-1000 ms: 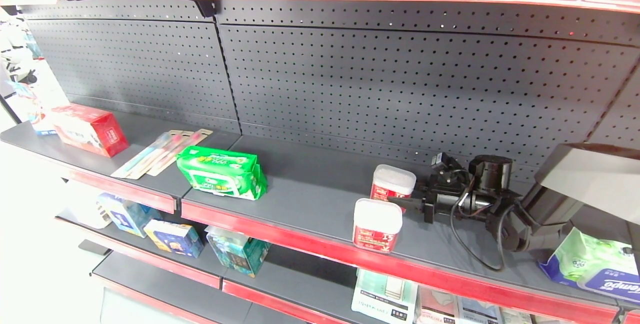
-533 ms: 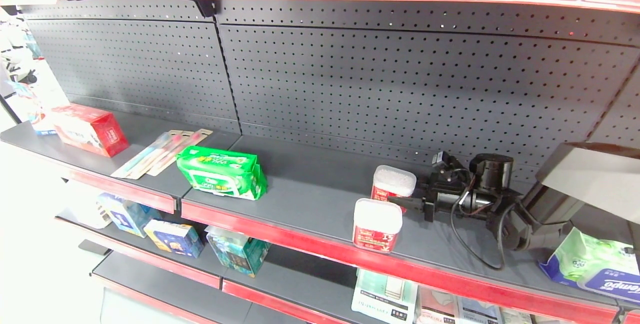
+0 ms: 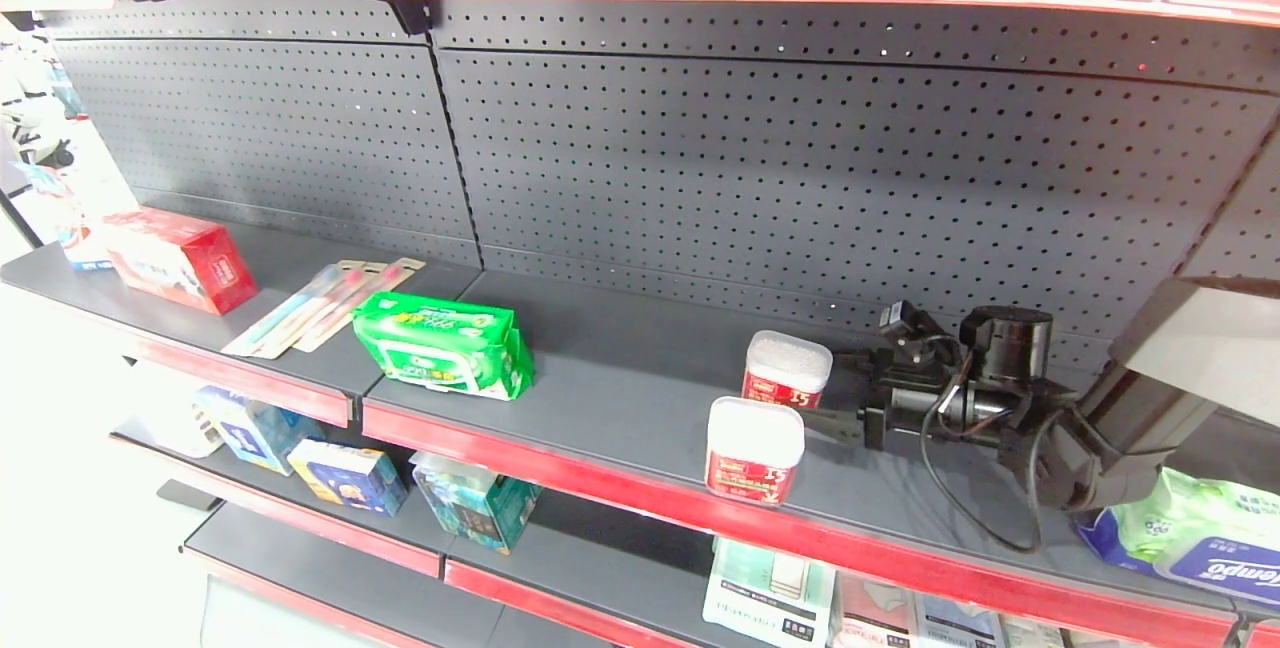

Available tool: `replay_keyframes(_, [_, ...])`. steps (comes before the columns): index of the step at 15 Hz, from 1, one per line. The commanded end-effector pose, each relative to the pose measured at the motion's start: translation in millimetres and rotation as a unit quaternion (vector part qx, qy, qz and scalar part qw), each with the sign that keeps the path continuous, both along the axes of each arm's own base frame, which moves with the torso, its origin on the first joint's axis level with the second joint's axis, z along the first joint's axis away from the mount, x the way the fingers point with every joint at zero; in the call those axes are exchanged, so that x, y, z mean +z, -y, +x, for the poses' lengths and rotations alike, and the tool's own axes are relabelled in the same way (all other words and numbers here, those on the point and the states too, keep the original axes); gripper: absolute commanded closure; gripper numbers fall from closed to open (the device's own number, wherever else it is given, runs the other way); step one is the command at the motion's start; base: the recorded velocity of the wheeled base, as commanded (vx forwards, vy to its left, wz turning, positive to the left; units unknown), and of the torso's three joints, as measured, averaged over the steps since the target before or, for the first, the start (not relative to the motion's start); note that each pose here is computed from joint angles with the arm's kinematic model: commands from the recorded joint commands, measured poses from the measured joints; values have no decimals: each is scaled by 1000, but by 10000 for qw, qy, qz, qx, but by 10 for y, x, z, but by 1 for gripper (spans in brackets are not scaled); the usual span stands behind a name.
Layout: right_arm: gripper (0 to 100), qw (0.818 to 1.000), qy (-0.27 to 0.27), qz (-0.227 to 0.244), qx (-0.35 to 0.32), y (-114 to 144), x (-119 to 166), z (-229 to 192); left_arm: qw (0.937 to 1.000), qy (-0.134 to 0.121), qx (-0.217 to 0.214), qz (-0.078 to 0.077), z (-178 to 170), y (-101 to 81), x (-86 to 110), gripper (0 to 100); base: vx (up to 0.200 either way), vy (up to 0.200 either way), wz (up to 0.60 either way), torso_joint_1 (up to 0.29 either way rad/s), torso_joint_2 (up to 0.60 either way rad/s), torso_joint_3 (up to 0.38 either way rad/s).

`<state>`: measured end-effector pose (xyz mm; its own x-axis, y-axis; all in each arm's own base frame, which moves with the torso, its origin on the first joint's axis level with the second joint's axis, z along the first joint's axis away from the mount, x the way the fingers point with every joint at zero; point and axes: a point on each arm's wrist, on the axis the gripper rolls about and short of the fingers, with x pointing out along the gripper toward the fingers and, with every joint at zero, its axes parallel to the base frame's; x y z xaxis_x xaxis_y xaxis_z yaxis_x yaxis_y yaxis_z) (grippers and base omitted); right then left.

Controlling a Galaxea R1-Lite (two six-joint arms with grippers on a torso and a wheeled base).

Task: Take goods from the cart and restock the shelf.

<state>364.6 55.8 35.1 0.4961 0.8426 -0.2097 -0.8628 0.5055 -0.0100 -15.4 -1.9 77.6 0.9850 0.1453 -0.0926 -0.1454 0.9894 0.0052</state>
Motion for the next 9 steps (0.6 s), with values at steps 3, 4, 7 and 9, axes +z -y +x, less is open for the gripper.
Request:
replay_keyframes(3, [0, 9998, -137, -65, -130, -11, 25, -82, 10000, -4, 4, 1, 1, 0, 0, 0, 0, 0, 0, 0, 0, 0])
replay_keyframes(4, [0, 9998, -146, -74, -135, -10, 26, -84, 10000, -4, 4, 1, 1, 0, 0, 0, 0, 0, 0, 0, 0, 0])
replay_keyframes(7, [0, 9995, -258, -89, -135, -17, 35, -121, 10000, -4, 4, 1, 1, 0, 0, 0, 0, 0, 0, 0, 0, 0])
replay_keyframes(9, [0, 9992, -368, -117, -121, -19, 20, -151, 10000, -4, 4, 1, 1, 0, 0, 0, 0, 0, 0, 0, 0, 0])
